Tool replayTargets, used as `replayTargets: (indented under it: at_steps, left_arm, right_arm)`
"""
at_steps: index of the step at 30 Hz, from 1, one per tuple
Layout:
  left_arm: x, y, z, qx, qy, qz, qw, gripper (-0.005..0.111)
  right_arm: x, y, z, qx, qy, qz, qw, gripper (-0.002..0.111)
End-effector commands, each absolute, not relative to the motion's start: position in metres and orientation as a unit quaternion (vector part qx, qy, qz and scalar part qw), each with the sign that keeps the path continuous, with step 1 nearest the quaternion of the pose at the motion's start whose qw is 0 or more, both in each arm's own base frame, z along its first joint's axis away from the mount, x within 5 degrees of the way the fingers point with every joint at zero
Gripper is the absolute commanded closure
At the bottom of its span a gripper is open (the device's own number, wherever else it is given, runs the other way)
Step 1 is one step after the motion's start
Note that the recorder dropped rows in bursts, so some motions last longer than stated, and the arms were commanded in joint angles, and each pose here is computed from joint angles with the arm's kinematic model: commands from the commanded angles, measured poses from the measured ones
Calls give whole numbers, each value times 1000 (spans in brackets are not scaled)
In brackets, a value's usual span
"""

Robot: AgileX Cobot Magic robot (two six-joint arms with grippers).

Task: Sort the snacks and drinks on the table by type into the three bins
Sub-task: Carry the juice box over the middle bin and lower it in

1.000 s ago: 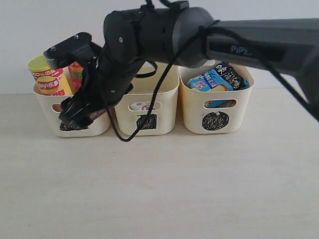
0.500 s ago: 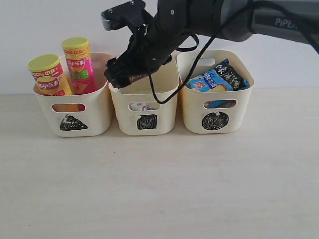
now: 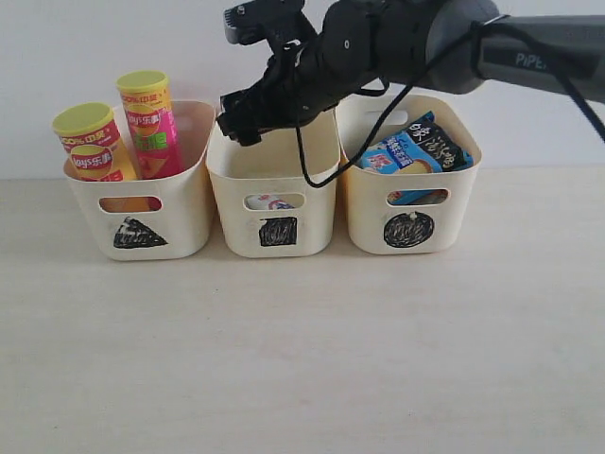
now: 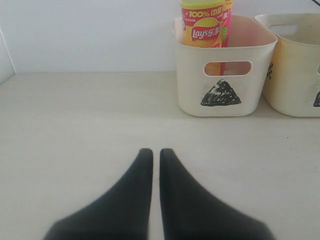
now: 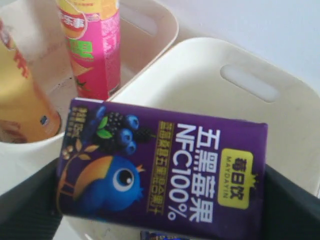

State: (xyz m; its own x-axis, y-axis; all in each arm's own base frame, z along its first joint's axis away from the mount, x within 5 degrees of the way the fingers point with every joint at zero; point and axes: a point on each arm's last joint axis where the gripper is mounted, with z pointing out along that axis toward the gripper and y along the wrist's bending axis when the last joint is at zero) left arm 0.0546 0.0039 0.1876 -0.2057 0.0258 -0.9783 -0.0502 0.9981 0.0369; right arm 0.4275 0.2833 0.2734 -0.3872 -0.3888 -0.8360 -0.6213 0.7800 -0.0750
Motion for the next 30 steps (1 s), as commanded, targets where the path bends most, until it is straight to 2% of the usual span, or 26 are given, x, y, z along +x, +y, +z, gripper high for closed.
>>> replayTargets:
  at_steps: [1, 9, 19, 21, 23, 27, 28, 30]
  left_arm:
    - [54, 4, 187, -7, 776, 29, 631, 102]
    - [54, 4, 187, -7, 776, 29, 631, 102]
    - [54, 4, 187, -7, 776, 29, 631, 102]
    - [54, 4, 187, -7, 776, 29, 631, 102]
    - [54, 4, 187, -7, 776, 29, 631, 102]
    - [54, 4, 187, -7, 776, 29, 631, 102]
    - [54, 4, 187, -7, 776, 29, 631, 102]
    - [54, 4, 187, -7, 776, 29, 631, 102]
  right_arm:
    - [440, 278, 269, -270, 822, 137, 483, 106]
    - [456, 266, 250, -170, 849, 176, 468, 106]
    - [460, 265, 236, -158, 857, 176, 457, 105]
    - [461, 265, 233, -158, 859, 175, 455, 97]
    - [461, 265, 231, -158, 860, 175, 453, 81]
    - [461, 265, 230, -158, 861, 175, 451, 37]
    - [461, 265, 230, -158, 861, 175, 451, 31]
    - [461, 265, 230, -158, 862, 174, 448, 30]
